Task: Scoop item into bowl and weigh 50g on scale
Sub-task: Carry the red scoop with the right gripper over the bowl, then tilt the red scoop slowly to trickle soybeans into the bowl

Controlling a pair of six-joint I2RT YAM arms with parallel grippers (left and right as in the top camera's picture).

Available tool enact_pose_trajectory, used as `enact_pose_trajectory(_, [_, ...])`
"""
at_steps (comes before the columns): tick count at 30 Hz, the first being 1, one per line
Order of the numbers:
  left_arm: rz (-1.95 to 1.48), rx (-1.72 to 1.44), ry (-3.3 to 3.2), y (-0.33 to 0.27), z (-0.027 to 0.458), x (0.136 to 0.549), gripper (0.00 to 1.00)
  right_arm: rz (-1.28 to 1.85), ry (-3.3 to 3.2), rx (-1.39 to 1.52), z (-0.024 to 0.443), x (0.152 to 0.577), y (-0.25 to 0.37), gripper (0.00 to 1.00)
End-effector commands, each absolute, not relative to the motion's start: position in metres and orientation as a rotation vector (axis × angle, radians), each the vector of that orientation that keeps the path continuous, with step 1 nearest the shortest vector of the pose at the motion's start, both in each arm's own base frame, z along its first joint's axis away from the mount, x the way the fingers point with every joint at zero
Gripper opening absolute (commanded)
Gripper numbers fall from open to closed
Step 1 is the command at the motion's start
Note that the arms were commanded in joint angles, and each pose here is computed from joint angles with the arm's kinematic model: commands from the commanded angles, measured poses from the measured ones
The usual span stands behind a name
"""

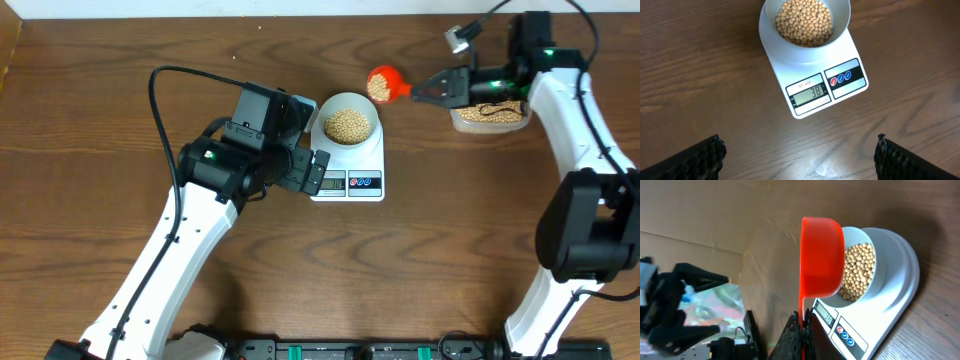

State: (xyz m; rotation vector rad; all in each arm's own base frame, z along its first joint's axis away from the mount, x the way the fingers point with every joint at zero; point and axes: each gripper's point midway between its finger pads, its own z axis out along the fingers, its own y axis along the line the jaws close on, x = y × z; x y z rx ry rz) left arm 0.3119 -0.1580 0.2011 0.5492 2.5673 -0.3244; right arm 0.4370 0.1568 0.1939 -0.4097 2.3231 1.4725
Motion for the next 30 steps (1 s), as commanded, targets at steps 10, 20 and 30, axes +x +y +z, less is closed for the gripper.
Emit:
enact_pose_trajectory(10, [-0.339,0.538,2.561,-0.159,0.205,0.312,0.97,1.187,2.517,-0.504,0.153,0.435,0.198,0.01])
enact_pose_trajectory(20, [-0.339,0.538,2.561,-0.159,0.205,0.312,0.97,0.907,2.588,-0.592,0.138,0.433,0.212,0.01])
enact_pose_trajectory(30, [-0.340,0.538,2.561,-0.159,0.205,0.312,0.97,0.671,2.537,-0.668,0.159,0.432,0.218,0.01])
